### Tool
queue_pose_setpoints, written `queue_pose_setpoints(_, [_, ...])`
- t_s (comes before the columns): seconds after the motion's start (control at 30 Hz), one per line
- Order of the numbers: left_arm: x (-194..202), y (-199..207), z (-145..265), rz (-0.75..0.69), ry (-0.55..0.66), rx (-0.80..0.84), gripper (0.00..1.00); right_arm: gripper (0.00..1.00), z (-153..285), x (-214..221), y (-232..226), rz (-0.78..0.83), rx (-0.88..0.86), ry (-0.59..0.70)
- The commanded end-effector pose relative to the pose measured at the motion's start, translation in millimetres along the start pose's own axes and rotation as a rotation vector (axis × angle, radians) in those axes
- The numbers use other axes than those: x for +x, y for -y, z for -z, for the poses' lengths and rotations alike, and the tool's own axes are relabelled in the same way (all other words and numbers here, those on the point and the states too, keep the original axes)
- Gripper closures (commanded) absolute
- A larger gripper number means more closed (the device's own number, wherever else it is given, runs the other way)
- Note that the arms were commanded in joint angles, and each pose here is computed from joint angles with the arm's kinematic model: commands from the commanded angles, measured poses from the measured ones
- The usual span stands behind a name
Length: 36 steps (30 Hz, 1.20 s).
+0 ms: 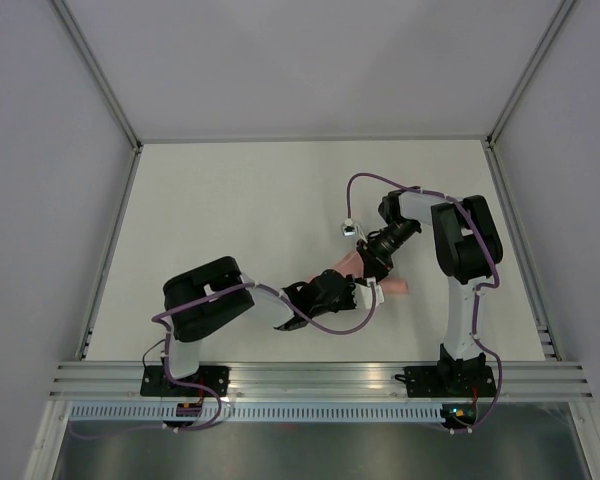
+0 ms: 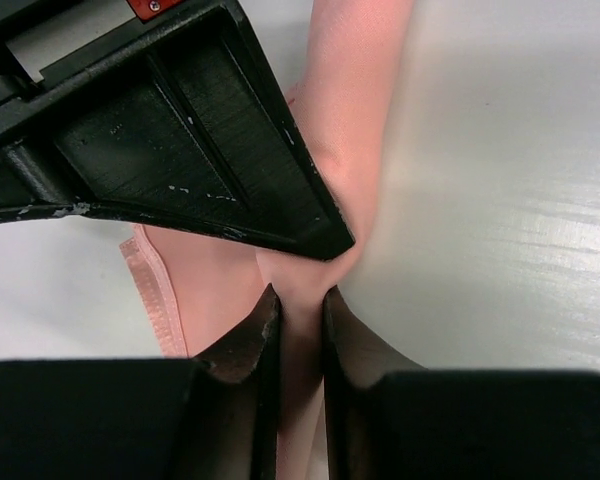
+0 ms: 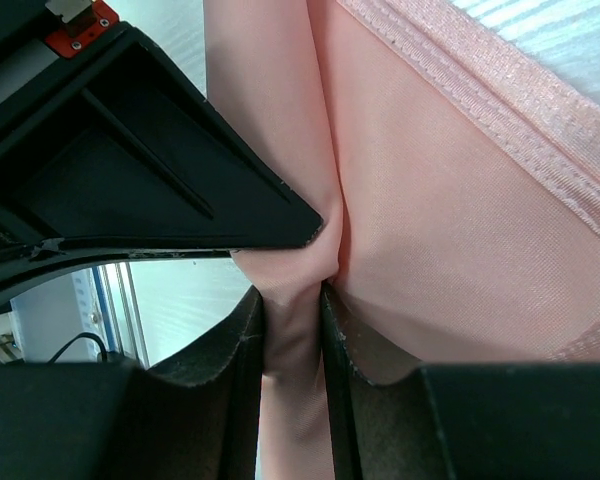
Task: Fold the napkin, place the utensils inside, and roll it up
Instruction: Roll the napkin at the center of the board.
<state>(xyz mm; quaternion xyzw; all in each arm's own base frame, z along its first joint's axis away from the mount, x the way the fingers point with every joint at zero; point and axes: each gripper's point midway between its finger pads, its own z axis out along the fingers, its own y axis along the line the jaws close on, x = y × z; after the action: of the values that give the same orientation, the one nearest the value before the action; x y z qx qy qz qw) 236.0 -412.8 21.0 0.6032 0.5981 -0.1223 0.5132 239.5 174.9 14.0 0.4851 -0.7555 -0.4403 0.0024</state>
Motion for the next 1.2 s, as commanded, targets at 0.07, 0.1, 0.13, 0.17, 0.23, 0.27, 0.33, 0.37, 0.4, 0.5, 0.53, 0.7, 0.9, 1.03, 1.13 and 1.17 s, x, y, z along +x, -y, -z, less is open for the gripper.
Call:
queue_pose_setpoints(0.07, [51, 37, 4, 0.155, -0.191, 0.207, 0.95, 0.78, -10, 25, 36, 0.073, 0.081, -0.107])
queue_pose_setpoints(0.1, [50, 43, 5, 0.174, -0.188, 0.243, 0.98, 0.78, -10, 25, 38, 0.077, 0.087, -0.103])
queue_pose_setpoints(0.13, [51, 46, 6, 0.184, -0.193, 0.263, 0.98, 0.77, -10, 25, 38, 0.07, 0.093, -0.101])
queue_pose_setpoints(0.17, [51, 48, 7, 0.194, -0.195, 0.275, 0.98, 0.74, -9, 23, 38, 0.076, 0.106, -0.096])
queue_pose_setpoints(0.23, [50, 53, 9, 0.225, -0.187, 0.313, 0.98, 0.69, -8, 21, 39, 0.08, 0.126, -0.084])
queue_pose_setpoints(0.27, [53, 54, 10, 0.243, -0.199, 0.322, 0.98, 0.63, -5, 16, 38, 0.082, 0.143, -0.07])
queue_pose_setpoints(0.33, [52, 58, 11, 0.277, -0.198, 0.35, 0.98, 0.57, -1, 12, 40, 0.09, 0.178, -0.045])
queue_pose_setpoints(0.37, [55, 58, 12, 0.297, -0.211, 0.356, 0.98, 0.54, 5, 5, 38, 0.085, 0.207, -0.027])
queue_pose_setpoints(0.4, [57, 62, 13, 0.308, -0.217, 0.377, 0.98, 0.53, 8, 0, 41, 0.097, 0.238, -0.005])
queue_pose_setpoints(0.5, [62, 65, 14, 0.341, -0.243, 0.402, 0.98, 0.5, 29, -18, 43, 0.098, 0.325, 0.069])
queue_pose_setpoints(0.53, [61, 64, 14, 0.346, -0.243, 0.405, 0.98, 0.5, 35, -24, 43, 0.095, 0.347, 0.09])
queue_pose_setpoints(0.7, [66, 67, 17, 0.399, -0.271, 0.443, 0.98, 0.47, 80, -53, 43, 0.093, 0.489, 0.238])
queue_pose_setpoints(0.9, [70, 65, 20, 0.494, -0.297, 0.503, 0.98, 0.46, 119, -58, 29, 0.108, 0.561, 0.369])
queue_pose_setpoints(1.03, [69, 62, 26, 0.601, -0.293, 0.578, 0.98, 0.44, 135, -52, 3, 0.178, 0.56, 0.45])
queue_pose_setpoints(1.13, [75, 57, 28, 0.676, -0.315, 0.615, 0.98, 0.43, 128, -43, -19, 0.264, 0.51, 0.449])
queue_pose_setpoints(1.17, [77, 61, 32, 0.7, -0.335, 0.64, 0.98, 0.43, 127, -41, -22, 0.313, 0.516, 0.437])
